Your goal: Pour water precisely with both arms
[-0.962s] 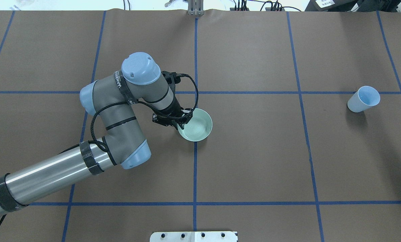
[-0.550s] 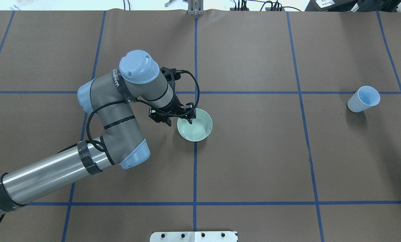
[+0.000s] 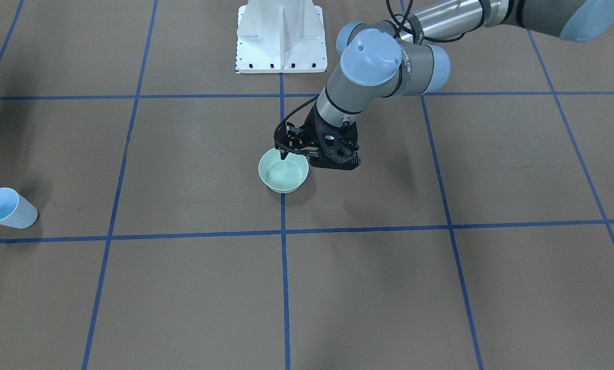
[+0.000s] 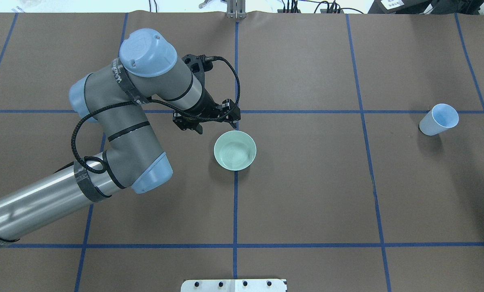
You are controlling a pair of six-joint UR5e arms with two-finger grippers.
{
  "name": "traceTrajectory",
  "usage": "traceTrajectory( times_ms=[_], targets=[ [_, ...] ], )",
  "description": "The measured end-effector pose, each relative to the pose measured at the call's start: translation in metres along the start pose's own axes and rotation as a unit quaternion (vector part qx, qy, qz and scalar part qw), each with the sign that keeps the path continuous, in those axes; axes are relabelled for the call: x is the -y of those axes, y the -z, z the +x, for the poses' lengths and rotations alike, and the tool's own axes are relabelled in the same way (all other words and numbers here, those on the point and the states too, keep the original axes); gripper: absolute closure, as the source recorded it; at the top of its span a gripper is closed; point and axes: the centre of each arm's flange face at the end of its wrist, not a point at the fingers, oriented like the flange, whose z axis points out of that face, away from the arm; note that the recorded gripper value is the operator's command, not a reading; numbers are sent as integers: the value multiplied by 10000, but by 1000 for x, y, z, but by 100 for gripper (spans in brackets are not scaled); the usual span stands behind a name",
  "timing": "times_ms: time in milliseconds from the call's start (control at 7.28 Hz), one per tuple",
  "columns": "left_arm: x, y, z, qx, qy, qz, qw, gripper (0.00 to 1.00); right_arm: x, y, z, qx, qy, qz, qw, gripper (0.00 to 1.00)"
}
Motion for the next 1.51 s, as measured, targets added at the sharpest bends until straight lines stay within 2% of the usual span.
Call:
traceTrajectory(
  times_ms=[137,412,550,687,825,1100,1512],
  targets=[
    [0,5,1,-4,14,18,10000,1,-11,-19,-1,118,135,485,9987,1],
    [5,9,-2,6,47,59,10000,1,-19,-49,-30,305,180,1396,9896,3],
    [7,10,-5,20,67,74,9999,1,-24,-54,-41,428,291,1782,9826,3],
    [8,11,-8,32,82,84,9999,1,-34,-57,-42,532,406,2029,9769,3],
    [9,11,-9,36,89,87,9999,1,-43,-59,-40,589,500,2197,9725,3],
    [8,11,-11,39,99,89,9999,1,-50,-63,-37,492,591,2436,9668,3],
    [8,12,-13,42,102,94,9999,1,-52,-72,-41,380,610,2573,9636,3]
  ],
)
